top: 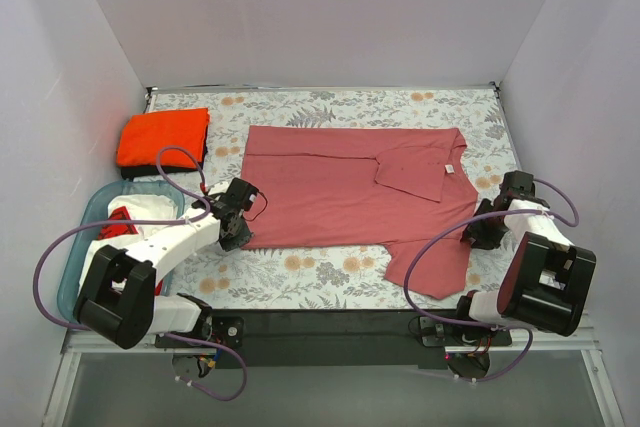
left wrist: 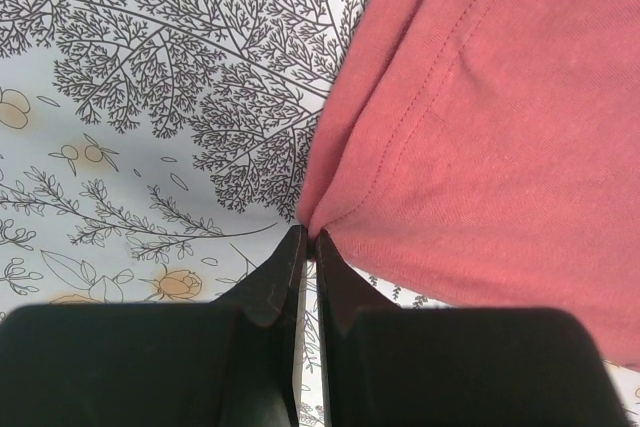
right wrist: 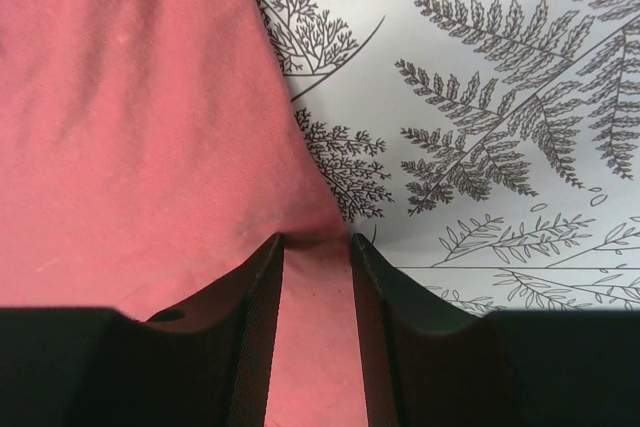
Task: Fold and stack the t-shirts
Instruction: Fold the tshirt
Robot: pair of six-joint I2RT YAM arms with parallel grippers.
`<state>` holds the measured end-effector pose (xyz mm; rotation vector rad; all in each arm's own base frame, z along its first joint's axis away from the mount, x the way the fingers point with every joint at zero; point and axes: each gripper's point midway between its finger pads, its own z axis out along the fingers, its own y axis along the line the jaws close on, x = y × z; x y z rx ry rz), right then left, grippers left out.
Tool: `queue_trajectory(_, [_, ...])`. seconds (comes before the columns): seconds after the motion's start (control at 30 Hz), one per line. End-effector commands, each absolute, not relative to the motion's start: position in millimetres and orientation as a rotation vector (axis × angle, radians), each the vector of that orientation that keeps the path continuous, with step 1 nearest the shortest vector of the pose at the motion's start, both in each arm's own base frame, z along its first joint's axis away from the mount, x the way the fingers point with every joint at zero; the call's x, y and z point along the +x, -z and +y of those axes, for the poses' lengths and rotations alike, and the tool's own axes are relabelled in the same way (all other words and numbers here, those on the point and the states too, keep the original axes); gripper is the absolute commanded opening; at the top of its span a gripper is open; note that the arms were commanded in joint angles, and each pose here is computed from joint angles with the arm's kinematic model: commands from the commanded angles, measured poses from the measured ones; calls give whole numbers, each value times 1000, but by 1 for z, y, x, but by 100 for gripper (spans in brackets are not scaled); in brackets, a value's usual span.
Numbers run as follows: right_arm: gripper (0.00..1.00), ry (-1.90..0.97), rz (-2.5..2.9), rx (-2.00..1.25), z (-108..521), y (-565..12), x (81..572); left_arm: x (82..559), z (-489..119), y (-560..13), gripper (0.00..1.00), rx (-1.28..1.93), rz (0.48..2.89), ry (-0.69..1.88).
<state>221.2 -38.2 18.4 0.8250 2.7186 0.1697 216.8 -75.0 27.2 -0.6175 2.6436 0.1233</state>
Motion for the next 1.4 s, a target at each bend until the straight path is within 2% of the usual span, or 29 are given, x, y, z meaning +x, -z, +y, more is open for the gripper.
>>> queue_trajectory(0.0, [40,-181,2722,819,-38,-13,222,224,-67,-35,0,-629,2583,-140])
queue_trajectory(0.17, [40,-169,2715,818,-40,-10,222,223,-66,-35,0,-636,2581,-145])
queue_trajectory(0.2, [33,-168,2712,815,-40,-10,223,223,-66,-36,0,-641,2576,-146])
queue_trajectory(0.27, [26,-171,2708,817,-40,-10,223,224,-64,-38,0,-650,2563,-152])
queue_trajectory(0.3, [13,-173,2707,819,-40,-11,223,224,-64,-39,0,-654,2556,-147])
queue_trajectory(0.37, [1,-182,2692,821,-39,-16,225,223,-63,-41,0,-668,2555,-143])
queue_trajectory(0.6, [1,-205,2613,781,-42,-57,245,235,-70,-68,0,-700,2517,-47])
queue_trajectory(0.87, [1,-277,2559,719,-43,-99,288,281,-64,-85,0,-729,2501,-63])
queue_trajectory(1.1, [1,-303,2579,672,-44,-105,321,330,-57,-85,0,-745,2489,-93])
queue_trajectory(1.37, [1,-311,2665,622,-36,-87,352,369,-55,-70,0,-738,2487,-132])
